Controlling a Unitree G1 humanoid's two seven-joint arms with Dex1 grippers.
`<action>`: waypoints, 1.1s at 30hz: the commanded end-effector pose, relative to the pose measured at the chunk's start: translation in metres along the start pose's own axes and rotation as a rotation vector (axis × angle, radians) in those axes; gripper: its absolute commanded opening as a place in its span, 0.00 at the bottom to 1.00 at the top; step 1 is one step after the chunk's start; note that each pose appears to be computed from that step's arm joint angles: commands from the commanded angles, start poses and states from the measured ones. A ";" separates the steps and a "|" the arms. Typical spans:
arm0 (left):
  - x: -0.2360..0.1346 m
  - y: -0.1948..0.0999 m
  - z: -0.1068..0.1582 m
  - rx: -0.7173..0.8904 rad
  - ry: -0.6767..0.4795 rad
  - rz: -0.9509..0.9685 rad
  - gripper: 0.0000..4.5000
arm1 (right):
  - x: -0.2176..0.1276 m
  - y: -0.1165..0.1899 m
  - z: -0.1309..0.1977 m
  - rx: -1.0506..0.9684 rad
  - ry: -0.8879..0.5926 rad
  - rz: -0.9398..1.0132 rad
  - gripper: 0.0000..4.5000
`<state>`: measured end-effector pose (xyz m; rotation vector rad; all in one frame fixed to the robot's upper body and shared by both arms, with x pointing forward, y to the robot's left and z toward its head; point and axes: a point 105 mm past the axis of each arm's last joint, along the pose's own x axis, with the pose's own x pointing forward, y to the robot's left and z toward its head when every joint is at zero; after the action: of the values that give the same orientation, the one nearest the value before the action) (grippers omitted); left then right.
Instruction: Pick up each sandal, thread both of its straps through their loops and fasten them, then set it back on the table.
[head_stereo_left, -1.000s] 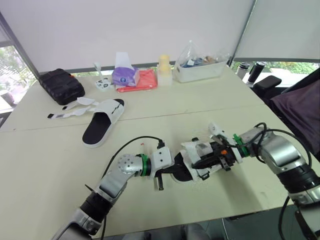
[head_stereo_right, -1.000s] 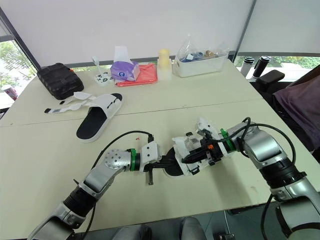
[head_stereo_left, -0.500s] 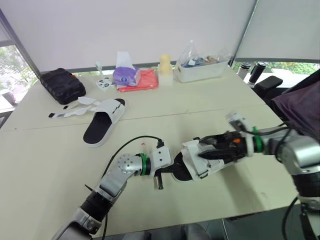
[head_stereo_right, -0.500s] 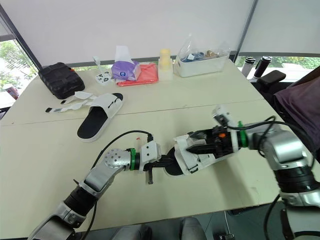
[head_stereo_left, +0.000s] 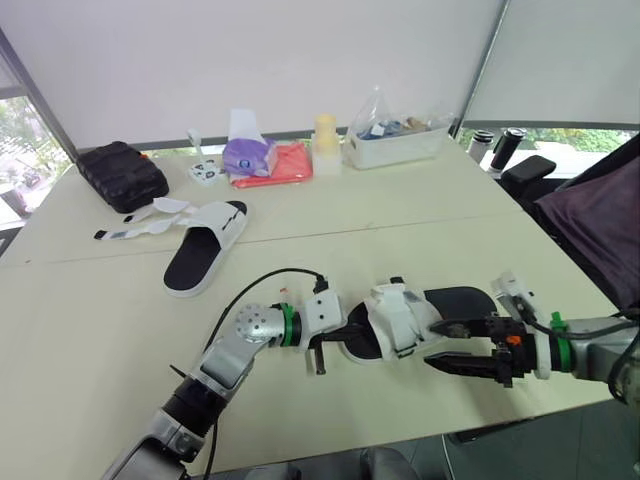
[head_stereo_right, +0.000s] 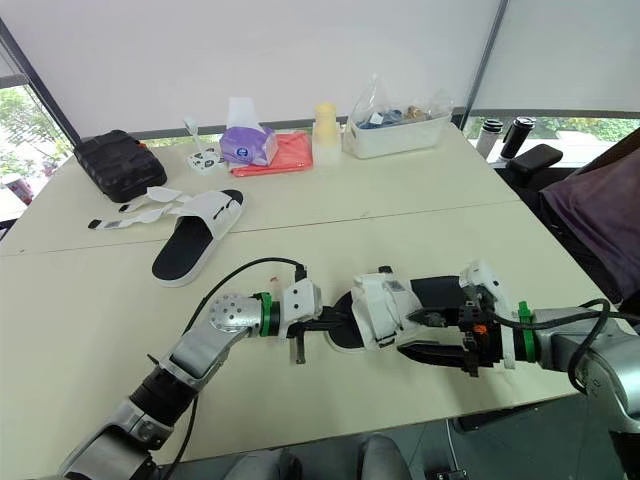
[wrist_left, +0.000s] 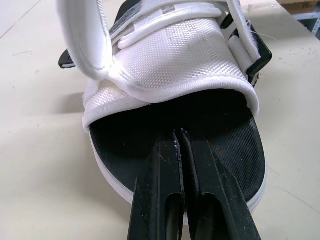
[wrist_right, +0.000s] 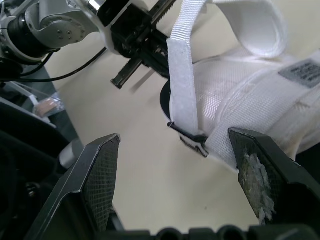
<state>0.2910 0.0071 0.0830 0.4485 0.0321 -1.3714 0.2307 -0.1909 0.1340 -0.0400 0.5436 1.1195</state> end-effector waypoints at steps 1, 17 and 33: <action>-0.003 -0.003 -0.007 -0.007 0.029 -0.012 0.03 | 0.008 -0.002 -0.020 0.084 0.035 -0.002 0.82; 0.000 -0.004 -0.006 -0.016 0.021 -0.022 0.03 | -0.012 0.021 0.033 0.050 -0.146 -0.015 0.82; 0.001 -0.002 -0.007 -0.019 0.023 -0.021 0.03 | 0.018 0.003 -0.034 0.112 -0.028 -0.072 0.82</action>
<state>0.2897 0.0052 0.0800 0.4417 0.0443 -1.3905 0.2155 -0.1865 0.0923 0.0807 0.6167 1.0122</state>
